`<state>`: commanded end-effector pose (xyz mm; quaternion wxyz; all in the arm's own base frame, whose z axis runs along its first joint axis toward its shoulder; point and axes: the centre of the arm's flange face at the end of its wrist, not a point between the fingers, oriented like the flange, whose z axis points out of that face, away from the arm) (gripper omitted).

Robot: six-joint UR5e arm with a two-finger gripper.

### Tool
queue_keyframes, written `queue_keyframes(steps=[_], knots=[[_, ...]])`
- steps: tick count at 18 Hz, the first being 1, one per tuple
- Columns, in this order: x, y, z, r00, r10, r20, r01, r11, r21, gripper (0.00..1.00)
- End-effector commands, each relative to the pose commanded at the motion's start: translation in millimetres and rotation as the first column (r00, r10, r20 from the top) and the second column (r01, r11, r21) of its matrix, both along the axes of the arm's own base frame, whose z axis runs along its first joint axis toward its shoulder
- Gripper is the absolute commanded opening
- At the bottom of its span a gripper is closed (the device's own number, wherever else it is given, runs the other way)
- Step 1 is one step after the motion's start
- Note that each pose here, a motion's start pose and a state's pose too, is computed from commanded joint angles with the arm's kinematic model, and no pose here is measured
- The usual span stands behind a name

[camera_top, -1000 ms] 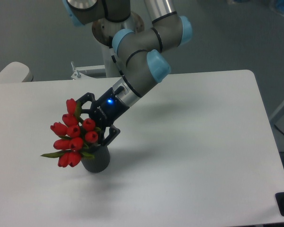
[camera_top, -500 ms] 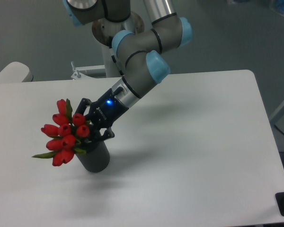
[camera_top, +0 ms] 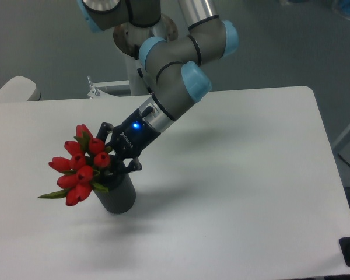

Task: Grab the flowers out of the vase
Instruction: 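Lift the gripped tulips straight up out of the grey vase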

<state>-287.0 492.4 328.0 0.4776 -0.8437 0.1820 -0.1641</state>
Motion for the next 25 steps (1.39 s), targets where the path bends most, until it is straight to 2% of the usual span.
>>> queue_keyframes(steps=[5, 9, 13, 17, 20, 25], knots=[[-9, 0, 27, 0.998, 0.059, 0.029, -0.058, 0.998, -0.01, 0.36], [-18, -1, 56, 0.989, 0.128, 0.074, -0.126, 0.992, -0.026, 0.36], [-12, -3, 75, 0.983, 0.142, 0.117, -0.142, 0.99, -0.011, 0.36], [-14, -7, 88, 0.979, 0.162, 0.126, -0.162, 0.987, -0.006, 0.36], [-17, -7, 93, 0.97, 0.186, 0.157, -0.185, 0.983, -0.021, 0.36], [-45, -22, 119, 0.95, 0.201, 0.24, -0.22, 0.974, 0.055, 0.36]])
